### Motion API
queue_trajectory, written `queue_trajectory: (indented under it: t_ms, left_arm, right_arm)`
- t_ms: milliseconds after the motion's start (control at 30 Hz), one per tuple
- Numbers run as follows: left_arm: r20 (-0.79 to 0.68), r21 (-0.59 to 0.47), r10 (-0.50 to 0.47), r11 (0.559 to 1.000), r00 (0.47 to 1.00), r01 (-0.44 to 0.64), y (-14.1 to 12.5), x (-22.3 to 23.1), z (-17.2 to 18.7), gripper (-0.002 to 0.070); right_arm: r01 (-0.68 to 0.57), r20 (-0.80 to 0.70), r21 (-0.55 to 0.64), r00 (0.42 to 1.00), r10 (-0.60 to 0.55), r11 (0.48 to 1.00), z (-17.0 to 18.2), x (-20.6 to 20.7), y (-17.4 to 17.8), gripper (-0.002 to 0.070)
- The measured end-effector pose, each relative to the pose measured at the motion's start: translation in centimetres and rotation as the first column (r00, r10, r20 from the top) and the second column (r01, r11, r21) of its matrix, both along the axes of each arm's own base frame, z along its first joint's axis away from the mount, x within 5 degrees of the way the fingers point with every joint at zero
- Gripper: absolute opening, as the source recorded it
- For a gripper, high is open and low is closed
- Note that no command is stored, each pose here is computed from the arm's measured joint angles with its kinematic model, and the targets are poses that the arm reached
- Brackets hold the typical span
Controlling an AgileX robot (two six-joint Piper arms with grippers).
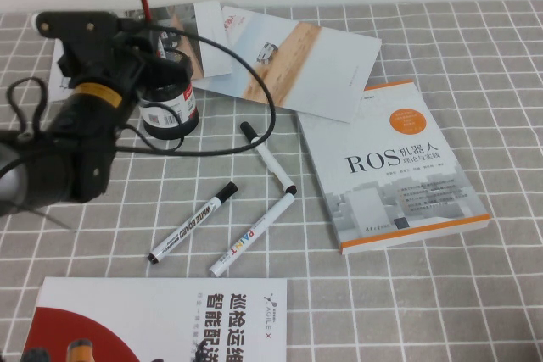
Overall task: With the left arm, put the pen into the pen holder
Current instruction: Place the pen onto the pen holder
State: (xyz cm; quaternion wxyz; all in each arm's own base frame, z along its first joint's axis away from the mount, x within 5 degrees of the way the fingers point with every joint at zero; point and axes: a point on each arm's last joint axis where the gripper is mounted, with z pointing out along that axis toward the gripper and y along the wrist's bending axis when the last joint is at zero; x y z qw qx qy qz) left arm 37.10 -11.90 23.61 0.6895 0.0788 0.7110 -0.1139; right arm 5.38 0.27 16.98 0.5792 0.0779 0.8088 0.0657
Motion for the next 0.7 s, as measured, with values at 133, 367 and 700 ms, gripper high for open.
queue_trajectory:
  t_ms: [133,367,700]
  left_arm:
    - [0.006,0.003,-0.004,1.0,1.0,0.004,-0.5,1.4,-0.5,0.0022]
    - [-0.008,0.016,-0.015,1.0,1.0,0.016,-0.9,2.3,-1.7,0.0022]
    - [-0.038,0.027,-0.009,1.0,0.999,0.01,-0.7,2.7,-2.9,0.0022]
  right_arm:
    - [0.0,0.0,0.0,1.0,0.0,1.0,0.0,0.0,0.0,-0.0015]
    - [0.0,0.0,0.0,1.0,0.0,1.0,0.0,0.0,0.0,-0.0015]
    - [0.0,0.0,0.0,1.0,0.0,1.0,0.0,0.0,0.0,-0.0015]
